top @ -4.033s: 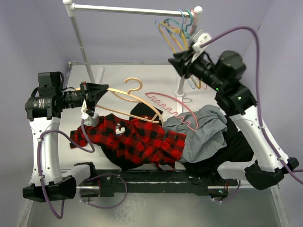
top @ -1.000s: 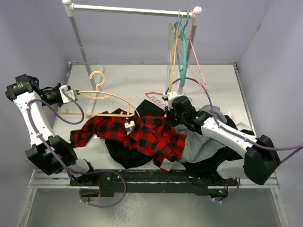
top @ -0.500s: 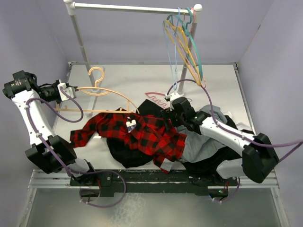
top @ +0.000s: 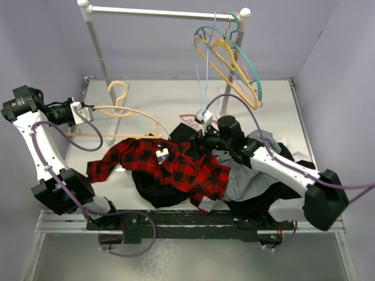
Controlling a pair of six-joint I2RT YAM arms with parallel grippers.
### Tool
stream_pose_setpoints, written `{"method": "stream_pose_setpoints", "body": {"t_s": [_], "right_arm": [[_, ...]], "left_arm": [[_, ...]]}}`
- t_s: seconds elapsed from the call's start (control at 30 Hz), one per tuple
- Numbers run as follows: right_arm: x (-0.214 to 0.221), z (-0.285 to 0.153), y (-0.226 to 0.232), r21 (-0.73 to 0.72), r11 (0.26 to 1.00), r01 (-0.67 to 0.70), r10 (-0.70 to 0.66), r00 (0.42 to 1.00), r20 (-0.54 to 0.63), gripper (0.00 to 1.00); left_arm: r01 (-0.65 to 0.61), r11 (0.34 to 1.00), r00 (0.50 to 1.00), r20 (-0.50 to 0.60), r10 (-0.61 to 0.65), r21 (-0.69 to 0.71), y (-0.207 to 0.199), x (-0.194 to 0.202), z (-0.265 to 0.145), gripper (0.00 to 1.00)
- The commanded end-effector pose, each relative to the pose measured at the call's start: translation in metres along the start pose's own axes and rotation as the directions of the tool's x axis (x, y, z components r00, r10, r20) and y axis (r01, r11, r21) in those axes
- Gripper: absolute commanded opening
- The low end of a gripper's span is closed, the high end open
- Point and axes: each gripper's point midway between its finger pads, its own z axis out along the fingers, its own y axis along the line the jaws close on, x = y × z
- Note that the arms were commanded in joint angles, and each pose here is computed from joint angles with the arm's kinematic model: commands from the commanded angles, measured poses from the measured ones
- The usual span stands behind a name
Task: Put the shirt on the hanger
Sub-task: Hang the shirt on the hanger.
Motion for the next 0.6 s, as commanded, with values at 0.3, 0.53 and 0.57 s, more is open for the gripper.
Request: {"method": "stream_pose_setpoints", "body": {"t_s": [0.3,0.53,0.57], "right_arm": [[-0.017,0.060,0.012,-0.197,0.978,0.065,-0.057,0.997,0.047,0.68],[-0.014,0.074,0.013,-0.237,0.971,0.040,-0.031,0.999,0.040,0.55],[-0.025,0.077,0.014,-0.243,0.969,0.051,-0.038,0.998,0.059,0.53]], "left_arm": [[-0.418,0.908,0.908,-0.008,0.418,-0.022,0.017,-0.016,-0.007,0.00],[-0.405,0.914,0.914,-0.018,0.405,0.003,0.009,-0.009,-0.006,0.00],[-0.403,0.915,0.915,-0.019,0.404,0.006,0.008,-0.009,-0.006,0.00]]}}
